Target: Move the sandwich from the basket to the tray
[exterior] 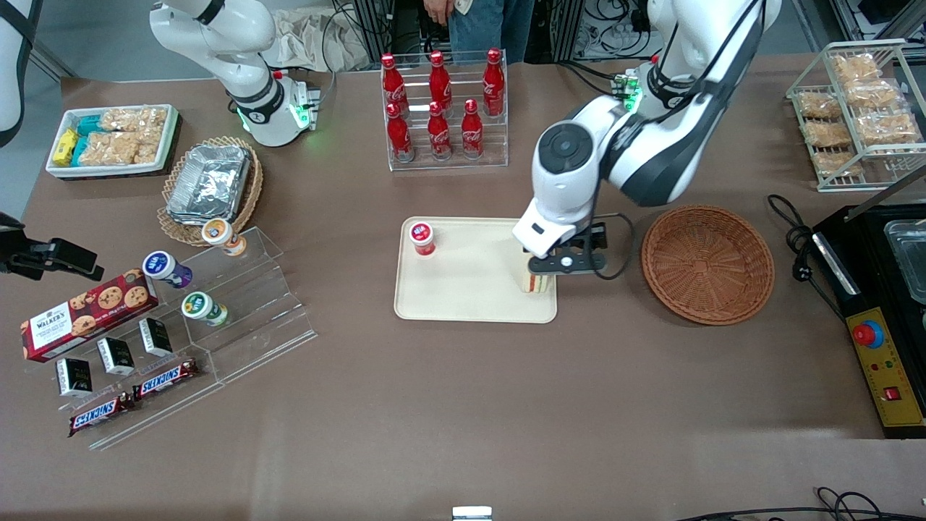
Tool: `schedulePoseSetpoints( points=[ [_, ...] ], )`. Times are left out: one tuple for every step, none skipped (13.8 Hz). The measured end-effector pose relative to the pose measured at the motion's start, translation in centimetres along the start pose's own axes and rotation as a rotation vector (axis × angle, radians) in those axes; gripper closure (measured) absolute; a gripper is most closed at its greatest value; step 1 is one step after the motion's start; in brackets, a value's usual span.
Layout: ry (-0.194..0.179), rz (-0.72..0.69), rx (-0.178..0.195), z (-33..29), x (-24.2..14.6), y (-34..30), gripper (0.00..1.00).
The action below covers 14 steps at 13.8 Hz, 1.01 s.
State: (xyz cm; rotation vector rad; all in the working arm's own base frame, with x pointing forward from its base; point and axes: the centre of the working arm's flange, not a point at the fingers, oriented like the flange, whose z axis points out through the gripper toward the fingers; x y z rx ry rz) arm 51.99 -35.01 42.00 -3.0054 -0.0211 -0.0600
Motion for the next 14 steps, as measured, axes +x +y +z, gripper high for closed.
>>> schedulePoseSetpoints(
  points=[
    [0.013, -0.029, -0.005, -1.5, 1.1, -1.2, 0.00],
    [0.020, -0.059, -0.014, -2.8, 2.1, -2.5, 0.00],
    [0.019, -0.087, -0.031, -4.0, 2.9, -3.8, 0.00],
    [0.010, -0.100, -0.051, -5.5, 3.4, -5.1, 0.00],
    [-0.005, -0.095, -0.065, -7.0, 3.5, -6.4, 0.00],
    [-0.026, -0.074, -0.076, -8.8, 3.4, -8.0, 0.00],
    [-0.049, -0.046, -0.078, -10.6, 3.3, -10.0, 0.00],
    [-0.071, -0.021, -0.080, -12.1, 3.4, -12.4, 0.00],
    [-0.084, 0.003, -0.091, -13.4, 3.6, -15.3, 0.00],
    [-0.085, 0.020, -0.103, -14.5, 3.9, -18.3, 0.00],
    [-0.083, 0.024, -0.107, -15.2, 4.1, -21.3, 0.00],
    [-0.080, 0.013, -0.106, -15.8, 4.1, -23.9, 0.00],
    [-0.076, -0.006, -0.106, -16.4, 4.0, -26.1, 0.00],
    [-0.075, -0.016, -0.105, -16.8, 3.9, -27.7, 0.00]
  ],
)
